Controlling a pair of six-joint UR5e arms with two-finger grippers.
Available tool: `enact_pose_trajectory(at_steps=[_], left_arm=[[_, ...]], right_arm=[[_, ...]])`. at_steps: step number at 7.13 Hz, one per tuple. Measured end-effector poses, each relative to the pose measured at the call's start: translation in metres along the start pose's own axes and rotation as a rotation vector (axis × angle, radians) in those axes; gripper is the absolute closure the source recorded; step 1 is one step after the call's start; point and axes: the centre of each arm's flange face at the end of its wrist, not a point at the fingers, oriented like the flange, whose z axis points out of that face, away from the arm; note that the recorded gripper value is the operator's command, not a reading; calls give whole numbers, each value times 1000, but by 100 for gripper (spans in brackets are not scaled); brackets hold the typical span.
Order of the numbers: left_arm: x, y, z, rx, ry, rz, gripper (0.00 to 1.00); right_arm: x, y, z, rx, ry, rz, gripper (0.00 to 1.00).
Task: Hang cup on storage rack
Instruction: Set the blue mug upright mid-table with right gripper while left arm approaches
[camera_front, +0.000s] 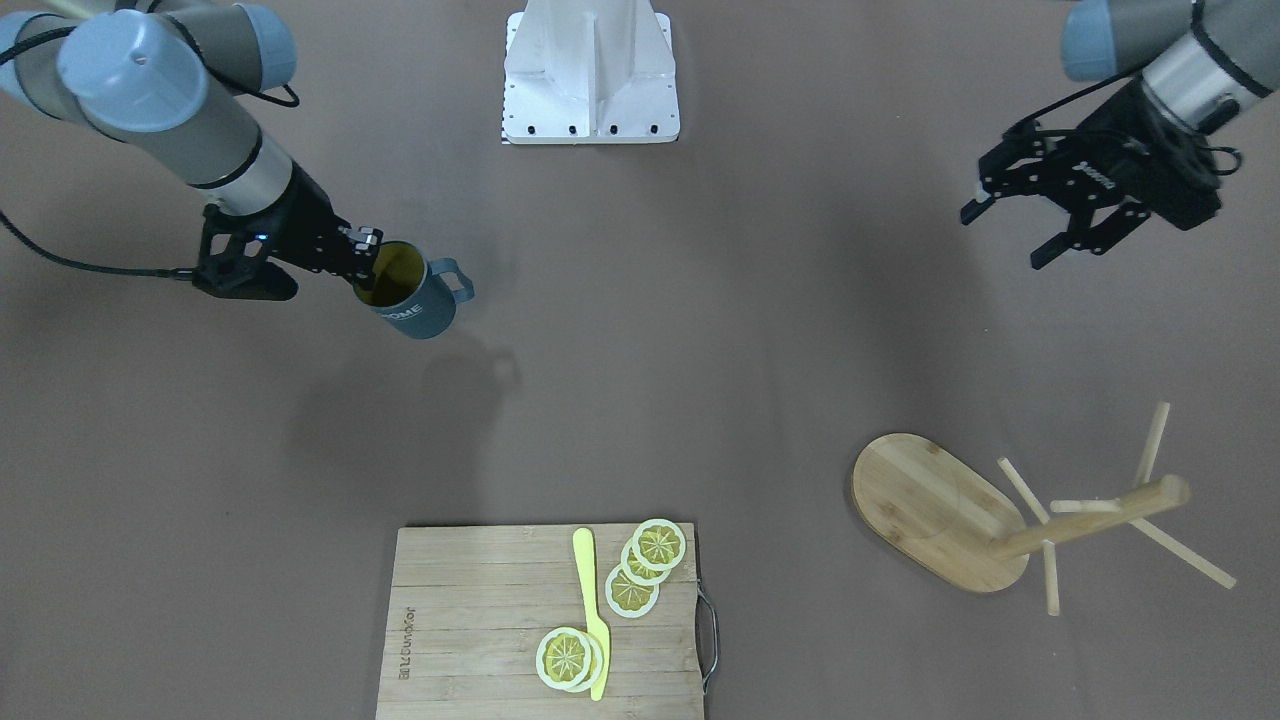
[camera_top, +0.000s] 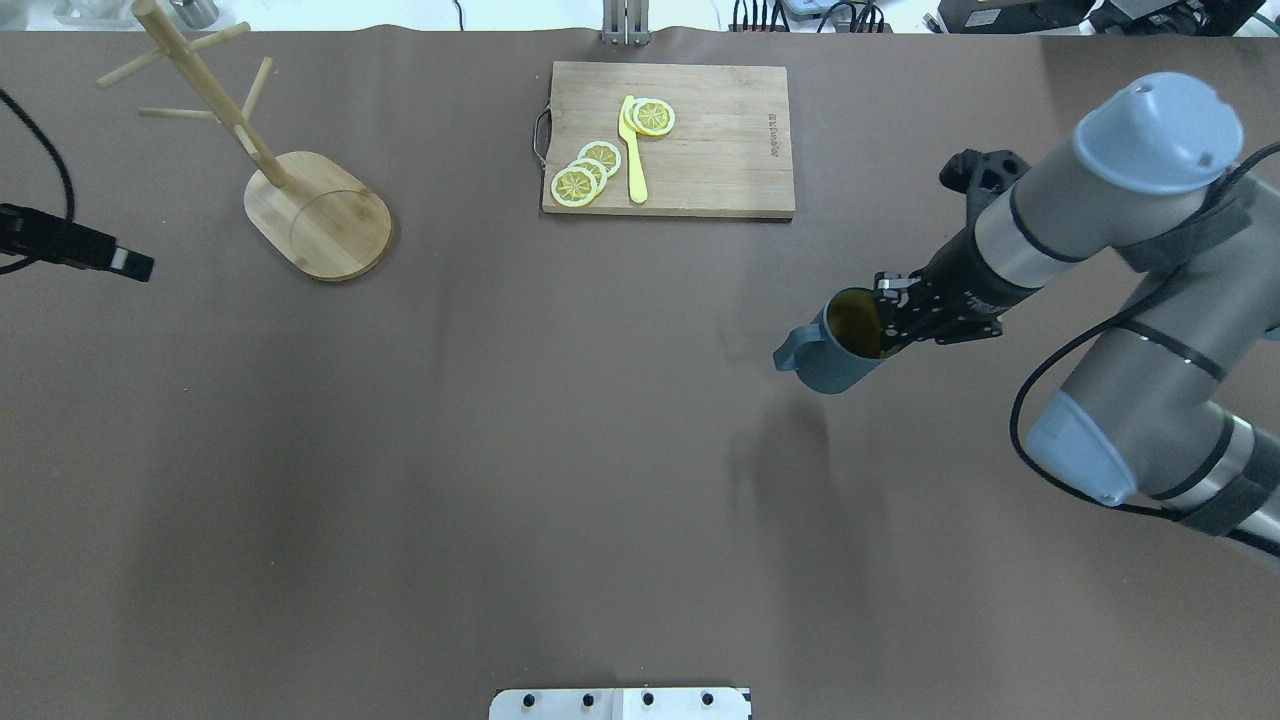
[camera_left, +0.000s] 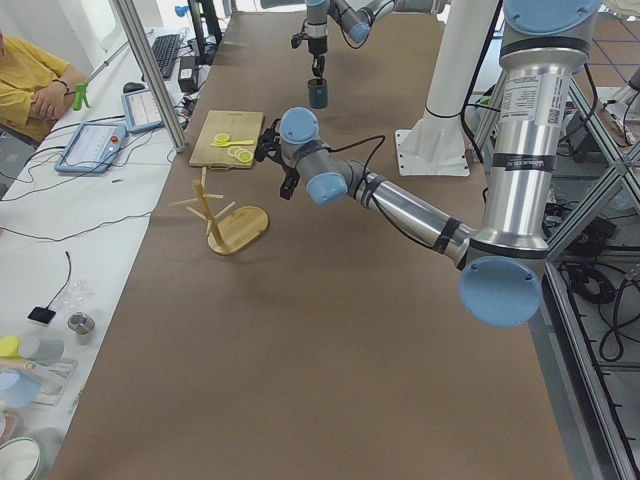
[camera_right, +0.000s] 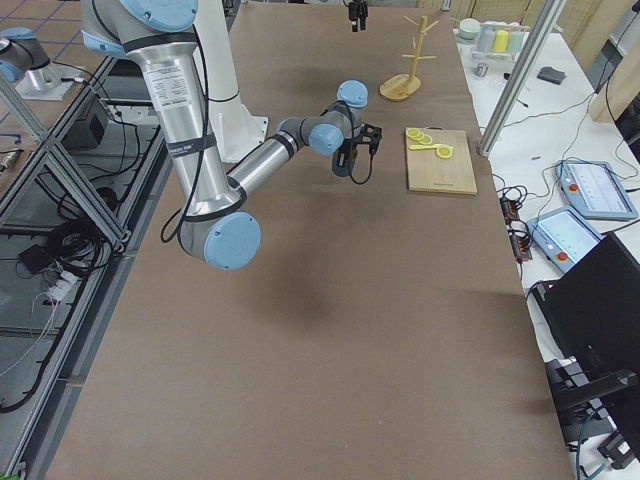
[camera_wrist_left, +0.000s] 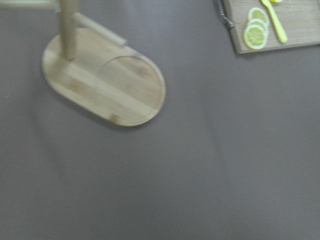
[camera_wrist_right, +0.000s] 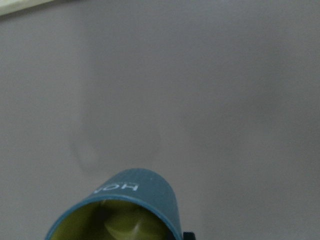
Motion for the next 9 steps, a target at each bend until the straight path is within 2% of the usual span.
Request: enact_pose_trajectory(at_steps=[2,3,5,7,8,9], left_arm=[[66,-16,67,40,63,194,3],[87,-22,95,63,101,282,3],[117,-12,128,112,143,373,3],[155,20,172,146,152,417,4],[166,36,194,166,153,431,4],[168,49,212,181,162,445,4]], right_arm=[[-45,29,25,12,-2,-153,100],[-63,35,32,19,-5,-193,100],[-102,38,53,41,3,-231,100],[-131,40,72,60,17,-249,100],[-141,41,79,66,24,-252,66],[-152,40,86,67,29,-249,1]])
